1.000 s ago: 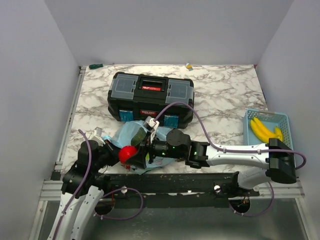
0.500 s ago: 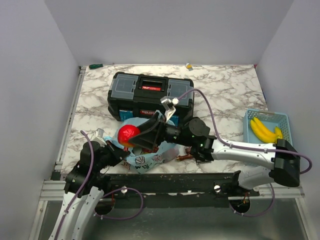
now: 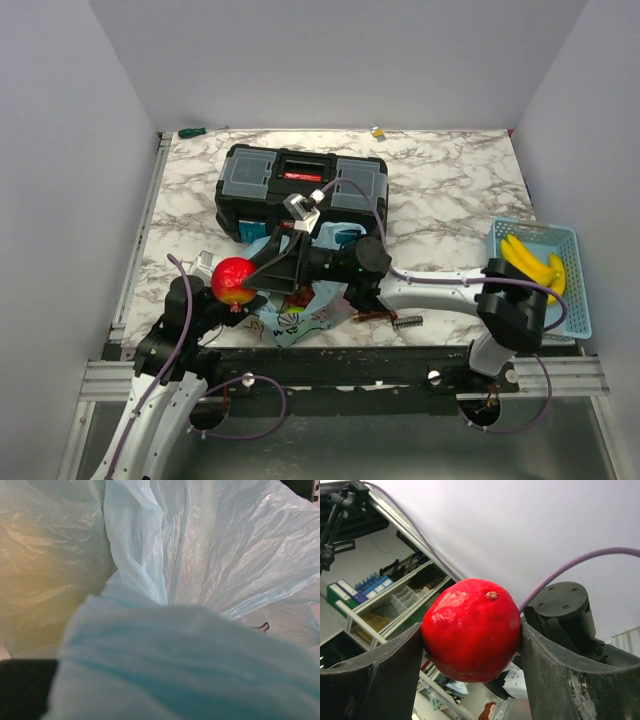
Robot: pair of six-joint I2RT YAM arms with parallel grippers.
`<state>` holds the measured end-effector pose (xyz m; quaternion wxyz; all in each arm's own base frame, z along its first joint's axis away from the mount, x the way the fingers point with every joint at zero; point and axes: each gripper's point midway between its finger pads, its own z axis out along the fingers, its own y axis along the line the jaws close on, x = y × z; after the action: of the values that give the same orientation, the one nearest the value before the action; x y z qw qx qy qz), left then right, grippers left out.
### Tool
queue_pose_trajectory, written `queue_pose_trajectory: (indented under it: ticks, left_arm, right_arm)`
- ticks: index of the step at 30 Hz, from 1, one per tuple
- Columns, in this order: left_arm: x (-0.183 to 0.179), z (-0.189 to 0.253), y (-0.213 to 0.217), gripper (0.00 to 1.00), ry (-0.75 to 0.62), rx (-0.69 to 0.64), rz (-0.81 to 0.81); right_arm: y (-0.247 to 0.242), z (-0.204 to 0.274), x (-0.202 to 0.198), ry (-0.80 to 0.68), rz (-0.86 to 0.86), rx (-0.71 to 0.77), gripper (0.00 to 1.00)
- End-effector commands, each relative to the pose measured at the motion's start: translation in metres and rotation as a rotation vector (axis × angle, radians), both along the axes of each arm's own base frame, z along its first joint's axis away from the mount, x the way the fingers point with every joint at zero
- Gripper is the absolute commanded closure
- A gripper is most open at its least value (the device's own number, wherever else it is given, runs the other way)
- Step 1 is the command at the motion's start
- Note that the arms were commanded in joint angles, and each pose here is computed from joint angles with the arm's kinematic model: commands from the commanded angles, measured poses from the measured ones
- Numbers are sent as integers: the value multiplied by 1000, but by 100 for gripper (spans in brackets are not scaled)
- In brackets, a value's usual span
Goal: Take the fake fruits out of the plastic bag
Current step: Take out the fake fruit from the plastic bag, then place the fake fruit in the bin.
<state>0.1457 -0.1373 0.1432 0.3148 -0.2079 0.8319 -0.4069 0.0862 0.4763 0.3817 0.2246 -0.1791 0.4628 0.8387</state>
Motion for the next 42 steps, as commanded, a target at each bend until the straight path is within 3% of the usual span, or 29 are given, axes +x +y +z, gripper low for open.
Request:
queue_pose_trajectory:
  ticks: [1,5,8,12,18,21,23,29,34,42]
  left_arm:
    - [-2,9,2,100,-31,16,-11]
    - [-9,8,8,100,-45,35,5]
    - [-14,9,10,100,-45,43,4]
    - [-18,14,12,100,-52,60,-8]
    - [-18,38,20,100,-107,160,-35]
    - [-16,47,28,100,-120,258,-62]
    - [-15,50,33,100,-120,318,-83]
    - [-13,42,38,100,-110,414,-142]
    - [-13,42,32,100,-114,399,-176]
    - [-19,42,33,100,-133,380,-162]
  right_arm:
    - [-11,22,23,-75,-151,-109,87]
    - [-33,-33,108,-56,-556,-526,92]
    - [-87,-52,161,-53,-785,-678,93]
    - [-181,-67,224,-66,-1129,-903,93]
    - [-342,-82,271,23,-1725,-1270,94]
    - [-412,-107,278,163,-1881,-1366,93]
    - [-449,-125,273,284,-1960,-1390,99]
    - [-523,-180,235,599,-2157,-1394,99]
    - [-556,-220,205,772,-2211,-1404,99]
    - [-587,-272,182,1014,-2155,-1475,99]
